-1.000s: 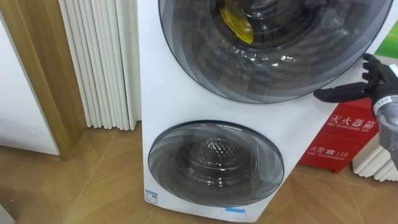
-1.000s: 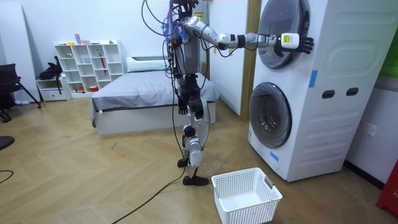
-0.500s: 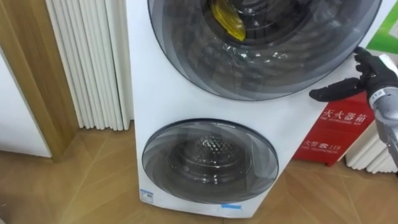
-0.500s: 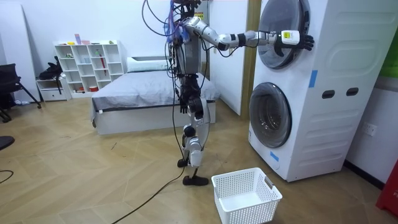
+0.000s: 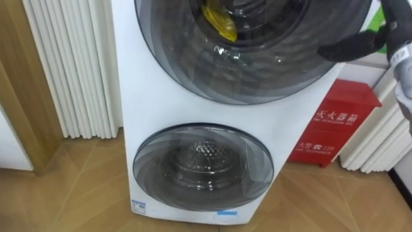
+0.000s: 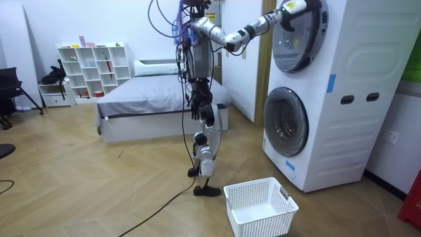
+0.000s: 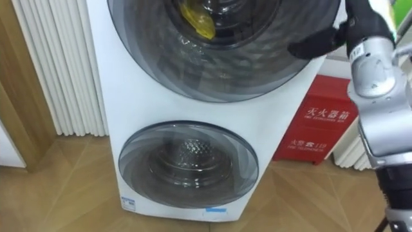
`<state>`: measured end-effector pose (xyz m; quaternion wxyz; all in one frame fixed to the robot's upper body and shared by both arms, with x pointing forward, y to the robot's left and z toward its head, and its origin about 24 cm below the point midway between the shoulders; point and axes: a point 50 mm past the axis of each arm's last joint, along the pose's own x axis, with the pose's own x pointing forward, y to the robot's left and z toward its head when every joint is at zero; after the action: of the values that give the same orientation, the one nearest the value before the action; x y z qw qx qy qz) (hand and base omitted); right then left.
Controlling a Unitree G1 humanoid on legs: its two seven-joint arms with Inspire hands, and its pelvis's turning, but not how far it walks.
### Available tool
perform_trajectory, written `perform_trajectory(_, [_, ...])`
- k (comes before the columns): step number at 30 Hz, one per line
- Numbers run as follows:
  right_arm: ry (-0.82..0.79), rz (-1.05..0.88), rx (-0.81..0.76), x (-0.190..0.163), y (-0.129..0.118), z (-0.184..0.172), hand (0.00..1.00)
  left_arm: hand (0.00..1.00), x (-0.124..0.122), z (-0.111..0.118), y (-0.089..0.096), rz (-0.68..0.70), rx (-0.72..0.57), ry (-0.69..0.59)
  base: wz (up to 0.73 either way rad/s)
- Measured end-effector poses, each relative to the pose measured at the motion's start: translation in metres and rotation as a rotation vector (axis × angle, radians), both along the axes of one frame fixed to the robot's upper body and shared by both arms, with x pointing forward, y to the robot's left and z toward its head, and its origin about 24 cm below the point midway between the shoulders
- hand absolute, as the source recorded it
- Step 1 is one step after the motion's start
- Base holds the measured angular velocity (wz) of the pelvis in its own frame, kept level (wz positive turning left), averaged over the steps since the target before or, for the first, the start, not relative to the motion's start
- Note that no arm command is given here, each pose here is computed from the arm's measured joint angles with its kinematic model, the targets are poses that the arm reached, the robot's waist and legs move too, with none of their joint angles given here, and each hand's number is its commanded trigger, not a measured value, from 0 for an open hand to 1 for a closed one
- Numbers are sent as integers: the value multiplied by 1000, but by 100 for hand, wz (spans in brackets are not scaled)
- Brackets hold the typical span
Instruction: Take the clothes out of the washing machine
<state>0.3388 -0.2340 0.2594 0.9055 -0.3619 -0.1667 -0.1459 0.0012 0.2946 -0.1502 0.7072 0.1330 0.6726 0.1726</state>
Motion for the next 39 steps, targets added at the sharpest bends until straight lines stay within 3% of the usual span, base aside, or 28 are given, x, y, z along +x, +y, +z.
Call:
perform_trajectory(16, [-179, 141, -86, -30, 33, 34, 0, 0, 1, 0, 0, -2, -11, -5, 2])
perform_trajectory(31, [-203, 205, -121, -47, 35, 25, 0, 0, -11, 1, 1, 6, 37, 17, -1])
perform_trajectory(39, [-263, 358, -36, -77, 48, 8, 0, 0, -18, -1, -4, -16, 22, 49, -6])
